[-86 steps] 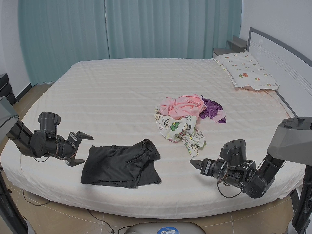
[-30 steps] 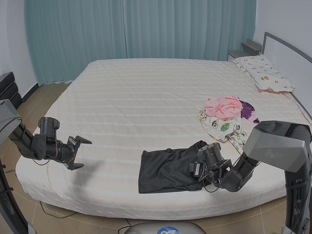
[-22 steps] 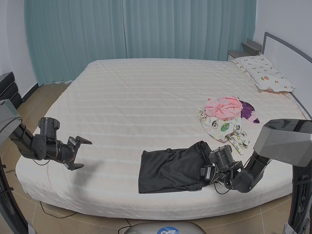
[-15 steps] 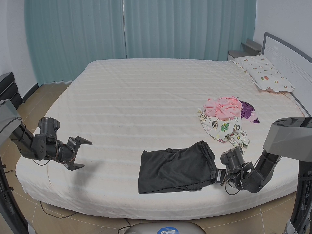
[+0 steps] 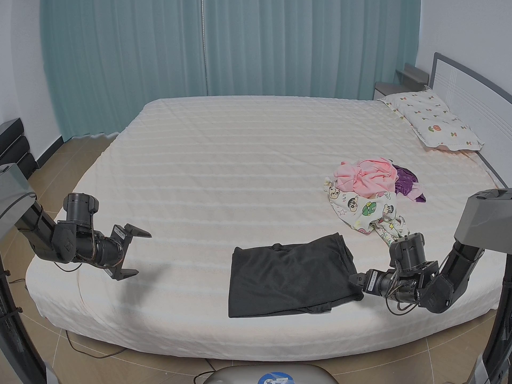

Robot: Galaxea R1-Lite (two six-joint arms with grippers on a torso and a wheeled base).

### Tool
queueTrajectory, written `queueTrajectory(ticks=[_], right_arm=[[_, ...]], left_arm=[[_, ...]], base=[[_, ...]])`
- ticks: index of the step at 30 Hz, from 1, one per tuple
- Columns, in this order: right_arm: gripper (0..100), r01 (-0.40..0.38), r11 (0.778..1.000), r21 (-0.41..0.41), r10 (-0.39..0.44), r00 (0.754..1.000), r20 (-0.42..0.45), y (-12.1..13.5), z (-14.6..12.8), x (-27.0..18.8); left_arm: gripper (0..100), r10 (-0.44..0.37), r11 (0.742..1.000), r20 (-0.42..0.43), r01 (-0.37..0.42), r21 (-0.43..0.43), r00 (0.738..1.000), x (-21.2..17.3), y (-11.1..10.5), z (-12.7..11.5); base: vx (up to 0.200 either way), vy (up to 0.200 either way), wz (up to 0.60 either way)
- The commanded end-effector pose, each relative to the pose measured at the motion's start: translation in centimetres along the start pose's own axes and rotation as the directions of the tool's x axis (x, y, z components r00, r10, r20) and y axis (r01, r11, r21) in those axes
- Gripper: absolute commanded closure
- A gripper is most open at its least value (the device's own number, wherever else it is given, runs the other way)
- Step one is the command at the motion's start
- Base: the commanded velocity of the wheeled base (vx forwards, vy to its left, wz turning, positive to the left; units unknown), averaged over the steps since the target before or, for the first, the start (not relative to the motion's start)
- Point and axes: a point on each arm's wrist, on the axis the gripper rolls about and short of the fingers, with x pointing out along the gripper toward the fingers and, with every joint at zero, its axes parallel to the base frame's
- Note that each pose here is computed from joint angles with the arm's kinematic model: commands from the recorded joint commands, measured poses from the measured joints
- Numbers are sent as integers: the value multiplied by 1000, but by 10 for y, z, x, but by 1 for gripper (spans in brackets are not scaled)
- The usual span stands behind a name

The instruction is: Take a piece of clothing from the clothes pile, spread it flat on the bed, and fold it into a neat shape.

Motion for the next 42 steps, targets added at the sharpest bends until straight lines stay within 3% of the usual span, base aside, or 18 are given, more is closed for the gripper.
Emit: queueTrajectory(ticks=[1,8,9,29,30,37,42], right_arm=[[0,-50,998,24,50,999,0,-7,1,17],[0,-35,999,41,36,999,-26,-21,-3,47],[100,-41,998,44,42,999,-33,-21,-4,49],[100,-26,998,53,28,999,-37,-29,-4,20],[0,-26,998,49,28,999,-42,-28,-5,20],[0,-88,994,60,84,995,58,-21,9,16],[0,-141,987,74,129,982,139,-9,30,18]], left_arm=[[0,1,1000,-1,-1,0,1000,1,1,0],[0,3,1000,-1,-3,-1,1000,2,1,1],[0,4,1000,-2,-4,-2,1000,2,1,1],[0,6,1000,-5,-6,-2,1000,3,2,0],[0,6,1000,-5,-6,-2,1000,3,2,0],[0,5,1000,0,-5,-7,1000,2,1,0],[0,8,1000,-2,-8,1,1000,3,2,0]], base=[[0,0,0],[0,0,0],[0,0,0],[0,0,0],[0,0,0],[0,0,0],[200,0,0]])
